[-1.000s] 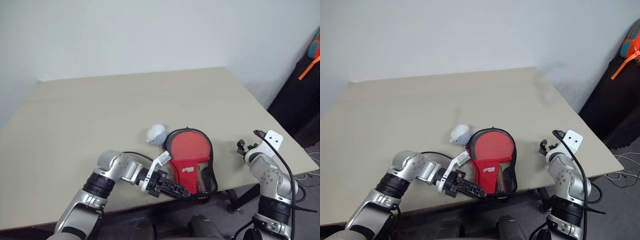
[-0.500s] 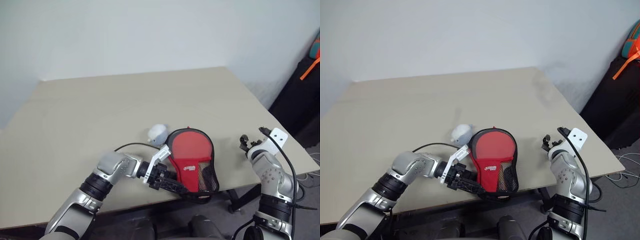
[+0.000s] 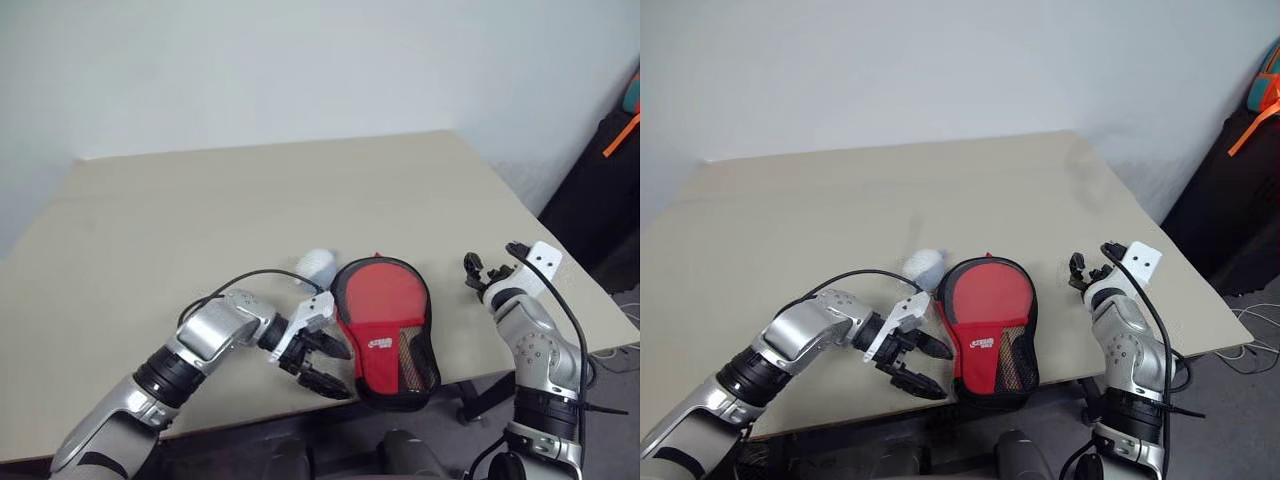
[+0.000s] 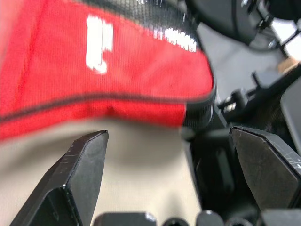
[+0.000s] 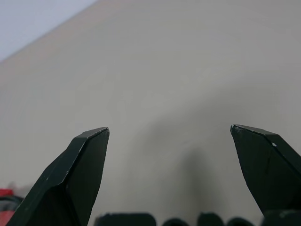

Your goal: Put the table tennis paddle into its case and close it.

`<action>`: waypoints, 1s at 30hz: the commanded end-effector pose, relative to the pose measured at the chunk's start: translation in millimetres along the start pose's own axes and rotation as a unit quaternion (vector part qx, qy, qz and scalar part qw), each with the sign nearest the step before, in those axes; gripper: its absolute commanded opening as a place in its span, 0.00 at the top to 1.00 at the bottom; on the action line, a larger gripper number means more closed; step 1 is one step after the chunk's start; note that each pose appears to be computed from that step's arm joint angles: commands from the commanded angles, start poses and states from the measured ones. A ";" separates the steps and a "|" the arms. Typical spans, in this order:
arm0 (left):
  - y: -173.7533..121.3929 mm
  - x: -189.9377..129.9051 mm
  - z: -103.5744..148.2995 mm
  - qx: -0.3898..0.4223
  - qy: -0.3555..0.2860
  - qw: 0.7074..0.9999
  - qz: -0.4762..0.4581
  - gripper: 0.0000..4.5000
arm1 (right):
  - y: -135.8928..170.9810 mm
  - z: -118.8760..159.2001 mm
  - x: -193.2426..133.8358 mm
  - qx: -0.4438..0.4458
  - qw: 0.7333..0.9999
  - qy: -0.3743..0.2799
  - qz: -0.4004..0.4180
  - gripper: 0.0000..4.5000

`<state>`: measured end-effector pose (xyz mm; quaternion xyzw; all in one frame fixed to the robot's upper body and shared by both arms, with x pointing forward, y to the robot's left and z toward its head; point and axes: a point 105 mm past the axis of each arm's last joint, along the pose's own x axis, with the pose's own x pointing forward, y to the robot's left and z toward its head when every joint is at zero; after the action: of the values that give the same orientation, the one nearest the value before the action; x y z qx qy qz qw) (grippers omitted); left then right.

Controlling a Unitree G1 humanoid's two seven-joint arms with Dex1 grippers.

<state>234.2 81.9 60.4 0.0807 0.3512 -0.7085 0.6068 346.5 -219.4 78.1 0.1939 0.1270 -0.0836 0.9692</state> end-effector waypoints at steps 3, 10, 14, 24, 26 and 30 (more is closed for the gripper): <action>2.2 -6.0 24.6 0.048 -0.034 0.998 0.011 0.01 | 1.8 13.6 -0.8 0.001 0.999 -0.032 0.012 0.00; -4.9 -10.4 70.4 0.120 -0.088 0.989 -0.006 0.01 | 3.6 28.8 0.4 0.022 0.997 -0.078 0.008 0.00; 40.8 -42.8 82.9 0.117 -0.153 0.981 0.033 0.01 | -0.1 32.9 0.7 0.019 0.996 -0.086 0.002 0.00; 78.2 24.1 83.4 0.145 -0.199 0.963 0.109 0.01 | -0.1 36.1 -3.3 0.012 0.997 -0.079 0.018 0.00; 79.0 24.4 87.9 0.135 -0.219 0.960 0.111 0.01 | 6.5 33.0 -5.2 0.007 0.997 -0.071 0.037 0.00; 86.0 11.1 93.4 0.145 -0.222 0.955 0.132 0.01 | 49.0 18.0 -13.1 -0.037 0.989 -0.053 0.136 0.00</action>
<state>328.8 12.5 70.6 0.0401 0.1196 -0.6718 0.7299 346.5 -203.7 92.4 0.1800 0.0853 -0.0150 0.9798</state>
